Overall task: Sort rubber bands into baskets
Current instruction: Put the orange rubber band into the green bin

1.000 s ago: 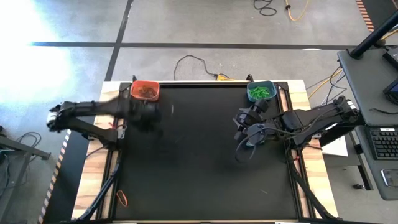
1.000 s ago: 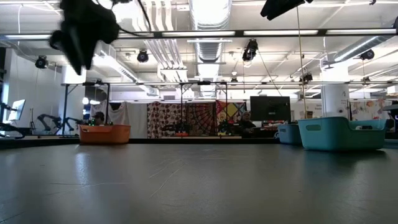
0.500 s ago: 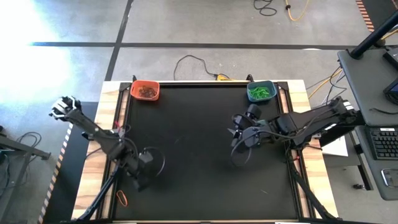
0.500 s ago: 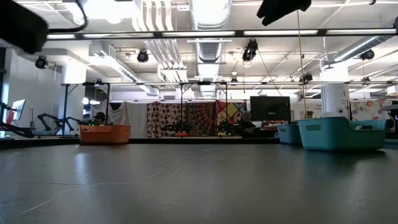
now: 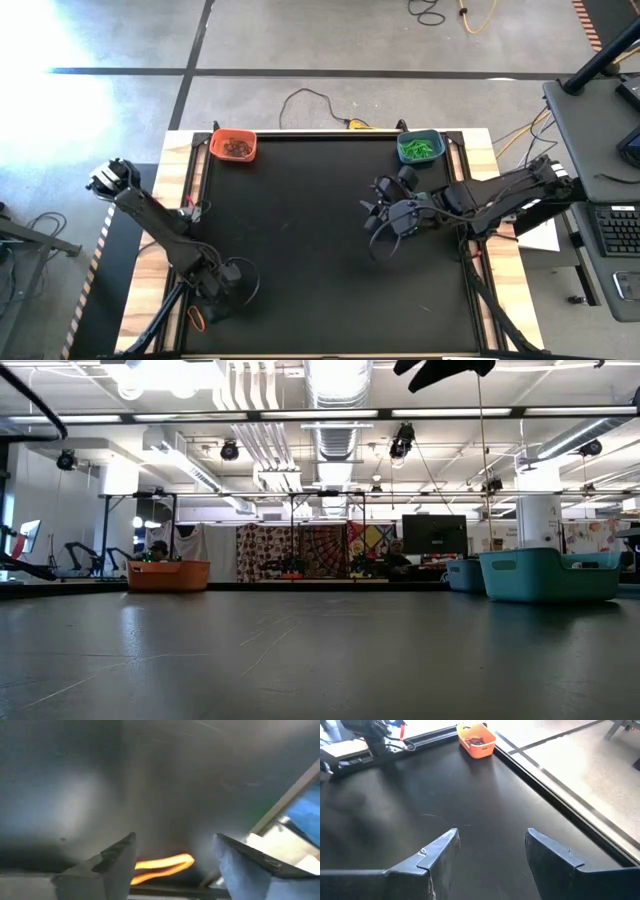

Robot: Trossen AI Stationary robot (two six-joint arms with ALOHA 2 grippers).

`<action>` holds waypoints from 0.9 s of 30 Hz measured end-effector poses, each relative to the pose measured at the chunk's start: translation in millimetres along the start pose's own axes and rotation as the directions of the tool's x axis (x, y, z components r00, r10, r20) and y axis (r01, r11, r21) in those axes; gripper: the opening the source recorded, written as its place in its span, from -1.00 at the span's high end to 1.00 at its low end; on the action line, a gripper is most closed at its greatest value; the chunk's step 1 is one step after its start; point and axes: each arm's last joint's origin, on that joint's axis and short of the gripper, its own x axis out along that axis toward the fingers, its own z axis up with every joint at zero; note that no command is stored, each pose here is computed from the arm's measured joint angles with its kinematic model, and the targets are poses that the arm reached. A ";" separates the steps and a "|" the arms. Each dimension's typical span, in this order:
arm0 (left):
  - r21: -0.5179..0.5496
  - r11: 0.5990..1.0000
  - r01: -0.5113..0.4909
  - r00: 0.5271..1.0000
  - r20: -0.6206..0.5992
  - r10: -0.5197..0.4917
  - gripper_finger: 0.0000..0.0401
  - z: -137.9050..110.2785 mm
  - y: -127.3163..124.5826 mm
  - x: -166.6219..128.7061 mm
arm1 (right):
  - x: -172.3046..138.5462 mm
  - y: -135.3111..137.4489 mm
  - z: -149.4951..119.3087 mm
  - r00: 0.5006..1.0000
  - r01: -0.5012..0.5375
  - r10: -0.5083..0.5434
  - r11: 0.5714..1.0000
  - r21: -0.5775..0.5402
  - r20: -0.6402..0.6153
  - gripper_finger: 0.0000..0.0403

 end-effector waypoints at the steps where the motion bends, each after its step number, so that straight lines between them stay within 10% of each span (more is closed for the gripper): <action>1: -0.001 1.000 -0.021 1.000 -0.004 0.021 -0.24 1.0 1.0 3.1 | -0.9 0.0 1.6 1.000 -0.001 0.001 1.000 0.001 0.004 -0.08; 9: -0.104 0.983 -0.154 0.986 -0.084 0.145 -0.42 6.9 0.8 28.5 | -5.5 -0.3 9.1 1.000 -0.005 0.004 0.999 0.033 0.027 -0.08; 27: 0.019 0.980 -0.199 0.936 -0.293 0.196 -0.34 -19.0 -45.2 55.4 | 5.1 -9.5 14.7 0.995 0.082 -0.079 0.995 -0.059 0.055 -0.08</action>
